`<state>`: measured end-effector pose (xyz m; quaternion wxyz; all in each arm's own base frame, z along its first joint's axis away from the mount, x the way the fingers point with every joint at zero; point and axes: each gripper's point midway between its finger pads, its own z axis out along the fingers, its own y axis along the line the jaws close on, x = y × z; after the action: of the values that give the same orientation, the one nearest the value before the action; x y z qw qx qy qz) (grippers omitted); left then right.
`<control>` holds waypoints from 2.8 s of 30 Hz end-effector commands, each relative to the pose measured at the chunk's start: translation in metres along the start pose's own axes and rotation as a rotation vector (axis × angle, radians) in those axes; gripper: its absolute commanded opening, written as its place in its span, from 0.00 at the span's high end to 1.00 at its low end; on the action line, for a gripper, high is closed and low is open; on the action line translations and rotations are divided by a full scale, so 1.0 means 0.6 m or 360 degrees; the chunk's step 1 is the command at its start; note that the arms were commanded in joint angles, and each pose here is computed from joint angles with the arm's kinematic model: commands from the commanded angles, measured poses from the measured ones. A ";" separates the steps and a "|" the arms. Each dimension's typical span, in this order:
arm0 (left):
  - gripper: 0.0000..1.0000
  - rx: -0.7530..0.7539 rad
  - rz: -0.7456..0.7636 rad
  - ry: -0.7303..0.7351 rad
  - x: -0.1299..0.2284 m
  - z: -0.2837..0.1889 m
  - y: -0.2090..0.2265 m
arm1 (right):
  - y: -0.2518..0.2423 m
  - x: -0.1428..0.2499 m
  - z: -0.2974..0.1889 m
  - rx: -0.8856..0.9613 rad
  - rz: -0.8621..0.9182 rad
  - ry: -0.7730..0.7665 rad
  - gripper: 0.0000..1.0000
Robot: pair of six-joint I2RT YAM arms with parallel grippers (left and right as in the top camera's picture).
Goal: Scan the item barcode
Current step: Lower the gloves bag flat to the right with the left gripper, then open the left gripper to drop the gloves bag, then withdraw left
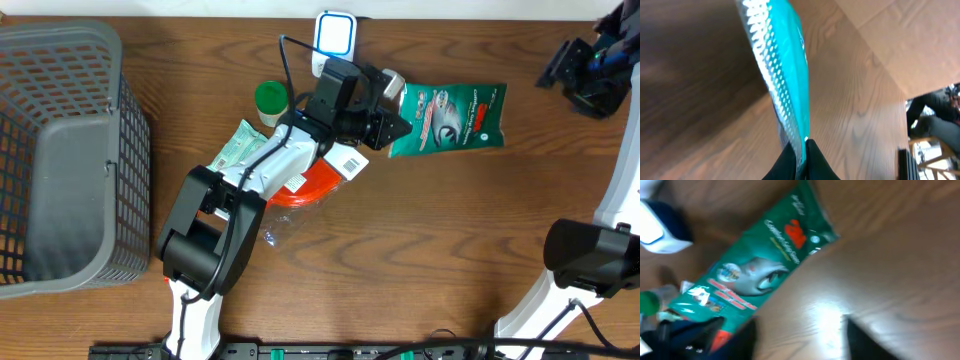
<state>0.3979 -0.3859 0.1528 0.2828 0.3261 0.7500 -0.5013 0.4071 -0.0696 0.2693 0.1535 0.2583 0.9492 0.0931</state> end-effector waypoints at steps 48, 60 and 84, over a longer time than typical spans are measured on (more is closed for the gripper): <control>0.93 -0.0762 0.0792 0.0445 0.032 -0.033 -0.026 | 0.112 0.073 0.222 -0.0179 0.0059 0.0644 0.20; 0.93 -0.0944 0.0830 0.0416 0.009 -0.057 -0.015 | 0.103 0.083 0.223 -0.0124 0.0067 0.0677 0.30; 0.93 -0.1016 0.0863 0.0351 -0.017 -0.071 -0.019 | 0.122 0.117 0.286 -0.0076 0.0048 0.0726 0.29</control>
<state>0.3862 -0.3535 0.1509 0.3768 0.4655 0.7916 -0.1213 0.4391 0.0491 0.1086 -0.0670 0.2258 0.9562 0.1737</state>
